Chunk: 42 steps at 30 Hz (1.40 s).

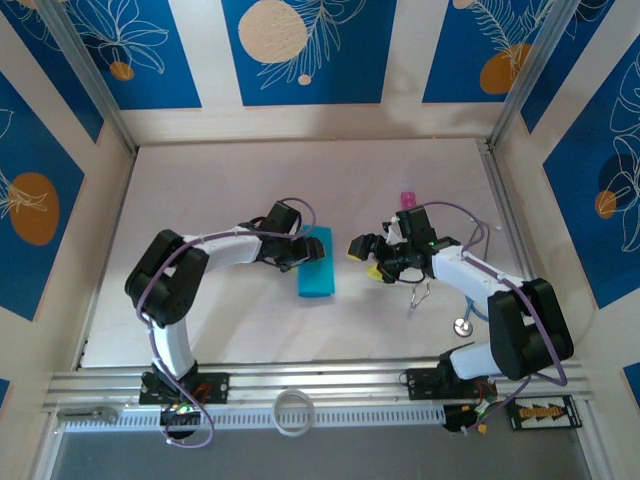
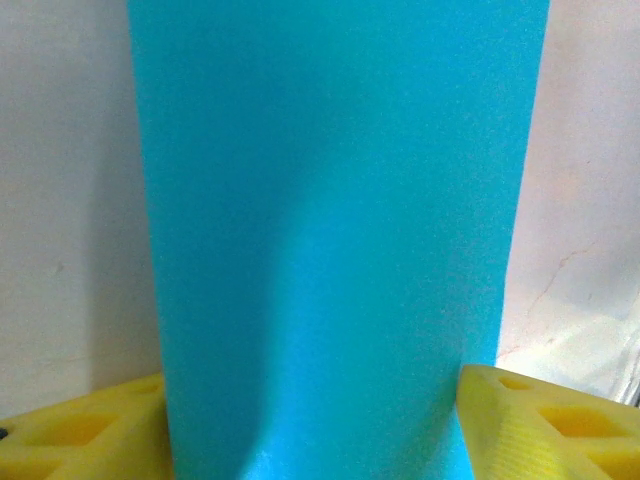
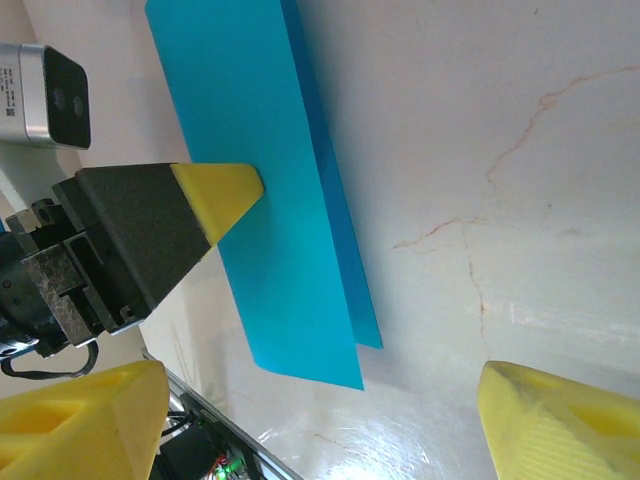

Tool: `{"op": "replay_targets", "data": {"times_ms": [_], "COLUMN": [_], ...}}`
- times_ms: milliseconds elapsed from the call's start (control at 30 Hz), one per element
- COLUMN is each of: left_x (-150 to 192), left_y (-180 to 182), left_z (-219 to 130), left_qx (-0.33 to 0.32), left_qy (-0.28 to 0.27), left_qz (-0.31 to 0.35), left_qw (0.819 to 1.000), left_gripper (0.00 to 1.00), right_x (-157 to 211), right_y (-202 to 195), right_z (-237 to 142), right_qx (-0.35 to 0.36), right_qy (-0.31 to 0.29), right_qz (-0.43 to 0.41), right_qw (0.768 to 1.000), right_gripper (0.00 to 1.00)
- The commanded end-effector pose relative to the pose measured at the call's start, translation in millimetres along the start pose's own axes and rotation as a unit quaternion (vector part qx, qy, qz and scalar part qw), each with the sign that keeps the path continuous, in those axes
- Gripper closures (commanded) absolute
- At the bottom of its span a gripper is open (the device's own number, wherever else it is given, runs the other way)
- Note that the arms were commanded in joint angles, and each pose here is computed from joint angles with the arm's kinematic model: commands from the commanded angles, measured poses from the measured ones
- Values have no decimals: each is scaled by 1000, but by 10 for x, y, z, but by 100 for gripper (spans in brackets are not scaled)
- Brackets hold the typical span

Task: Fold a paper plane with a square sheet of paper (pick it up from the middle)
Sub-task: First fold the square sheet of paper in half at the center of the table, then hold the square sheet of paper at the center of the table.

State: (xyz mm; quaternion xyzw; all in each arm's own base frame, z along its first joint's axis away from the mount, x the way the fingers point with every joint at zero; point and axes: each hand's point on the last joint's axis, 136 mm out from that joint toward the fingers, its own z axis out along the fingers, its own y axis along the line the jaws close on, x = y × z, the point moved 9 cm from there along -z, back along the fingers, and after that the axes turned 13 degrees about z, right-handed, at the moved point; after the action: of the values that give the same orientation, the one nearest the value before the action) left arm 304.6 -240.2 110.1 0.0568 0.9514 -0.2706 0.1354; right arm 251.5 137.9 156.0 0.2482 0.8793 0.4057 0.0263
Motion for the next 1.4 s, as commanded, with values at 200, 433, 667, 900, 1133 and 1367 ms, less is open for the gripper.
{"op": "replay_targets", "data": {"times_ms": [200,433,667,900,1133,1367], "left_x": [21,26,48,72,77,102], "left_y": [62,60,84,134,159,180], "left_z": [-86,-58,-12,13,43,84], "left_qx": [-45,-39,-39,-59,-68,-70], "left_qy": [7,14,24,32,37,44], "left_qz": [14,15,11,-1,-11,-27], "left_qw": [999,999,999,998,997,996], "left_gripper": [33,33,35,36,36,36], "right_x": [18,38,76,134,146,121], "right_y": [48,71,174,197,235,221], "right_z": [38,76,265,572,799,1009], "right_qx": [5,-5,-47,-23,-18,-13], "right_qy": [6,13,67,92,102,116], "right_qz": [-4,-14,-32,-32,-30,-24], "right_qw": [1000,1000,996,995,994,993], "right_gripper": [19,24,60,79,84,85]}}
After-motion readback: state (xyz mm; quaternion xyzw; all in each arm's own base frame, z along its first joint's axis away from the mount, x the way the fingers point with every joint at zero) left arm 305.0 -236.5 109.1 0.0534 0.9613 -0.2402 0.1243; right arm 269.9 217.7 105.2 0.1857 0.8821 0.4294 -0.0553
